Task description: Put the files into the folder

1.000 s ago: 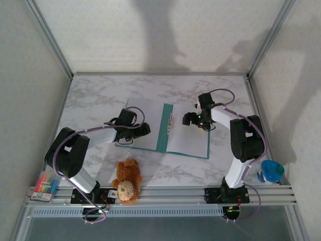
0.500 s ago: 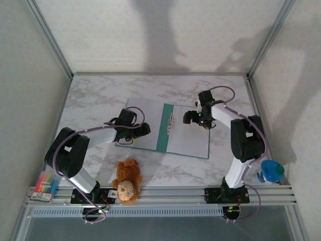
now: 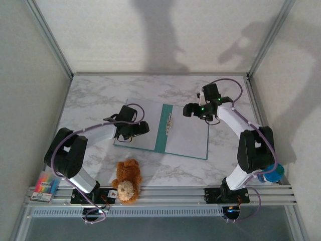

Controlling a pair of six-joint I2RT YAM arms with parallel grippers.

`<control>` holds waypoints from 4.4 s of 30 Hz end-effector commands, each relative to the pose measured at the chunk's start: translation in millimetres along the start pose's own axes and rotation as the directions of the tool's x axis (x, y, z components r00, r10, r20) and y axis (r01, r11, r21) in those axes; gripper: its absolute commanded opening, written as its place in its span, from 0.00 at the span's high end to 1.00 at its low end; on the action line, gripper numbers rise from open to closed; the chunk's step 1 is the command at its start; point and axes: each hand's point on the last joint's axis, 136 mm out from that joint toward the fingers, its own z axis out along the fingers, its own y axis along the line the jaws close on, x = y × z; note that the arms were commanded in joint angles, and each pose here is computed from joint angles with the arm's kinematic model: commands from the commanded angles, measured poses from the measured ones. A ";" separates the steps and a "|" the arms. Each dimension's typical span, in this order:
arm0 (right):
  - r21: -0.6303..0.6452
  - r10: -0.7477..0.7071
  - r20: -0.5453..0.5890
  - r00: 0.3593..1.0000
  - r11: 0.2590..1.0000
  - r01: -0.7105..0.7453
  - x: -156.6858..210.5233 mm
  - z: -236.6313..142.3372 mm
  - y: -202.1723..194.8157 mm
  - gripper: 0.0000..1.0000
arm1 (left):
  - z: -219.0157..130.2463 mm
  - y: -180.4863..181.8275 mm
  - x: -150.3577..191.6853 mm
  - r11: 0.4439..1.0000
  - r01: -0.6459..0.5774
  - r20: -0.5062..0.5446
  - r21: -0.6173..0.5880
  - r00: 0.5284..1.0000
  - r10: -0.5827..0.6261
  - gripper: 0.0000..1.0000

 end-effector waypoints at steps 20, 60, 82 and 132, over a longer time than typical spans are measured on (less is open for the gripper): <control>-0.102 0.026 0.307 0.951 0.995 0.006 -11.6 -48.4 3.9 0.04 | 22.3 -143.6 -70.2 0.935 -0.330 0.114 0.132 0.942 0.316 0.22; -0.129 0.148 0.282 0.948 0.985 -0.115 4.6 -30.1 -20.1 0.05 | 48.2 -116.0 116.6 0.993 -0.114 -0.182 -0.029 0.977 0.107 0.41; -0.150 0.158 0.302 0.940 0.982 -0.116 5.1 -29.9 -18.7 0.05 | -0.6 -163.2 -3.2 0.952 -0.303 0.139 0.033 0.945 0.296 0.38; -0.182 0.171 0.255 0.952 0.975 -0.126 11.2 -8.3 -19.1 0.06 | 101.6 -194.3 -39.1 0.772 -0.489 0.033 0.407 0.852 0.522 0.23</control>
